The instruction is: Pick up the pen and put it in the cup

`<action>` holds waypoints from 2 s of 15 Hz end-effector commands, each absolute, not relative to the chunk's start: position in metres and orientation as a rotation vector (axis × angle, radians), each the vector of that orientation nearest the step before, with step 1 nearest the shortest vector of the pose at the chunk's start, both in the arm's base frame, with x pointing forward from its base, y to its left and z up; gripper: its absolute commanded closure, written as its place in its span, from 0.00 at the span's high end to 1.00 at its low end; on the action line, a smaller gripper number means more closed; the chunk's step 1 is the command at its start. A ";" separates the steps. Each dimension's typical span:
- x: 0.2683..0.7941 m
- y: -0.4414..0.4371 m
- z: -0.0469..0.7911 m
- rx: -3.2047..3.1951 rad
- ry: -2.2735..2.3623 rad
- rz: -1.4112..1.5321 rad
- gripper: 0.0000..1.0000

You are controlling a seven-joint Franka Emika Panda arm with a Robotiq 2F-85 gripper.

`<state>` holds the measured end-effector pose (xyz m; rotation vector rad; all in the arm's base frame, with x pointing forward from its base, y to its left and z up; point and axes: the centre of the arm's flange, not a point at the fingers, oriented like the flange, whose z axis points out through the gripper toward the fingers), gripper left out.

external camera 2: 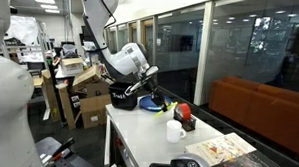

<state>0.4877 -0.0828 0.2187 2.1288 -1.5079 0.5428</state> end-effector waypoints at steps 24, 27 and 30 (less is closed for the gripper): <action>0.506 -0.126 0.210 1.965 -1.536 0.646 0.03; 0.514 -0.128 0.207 1.963 -1.516 0.665 0.03; 0.519 -0.127 0.204 1.963 -1.478 0.695 0.03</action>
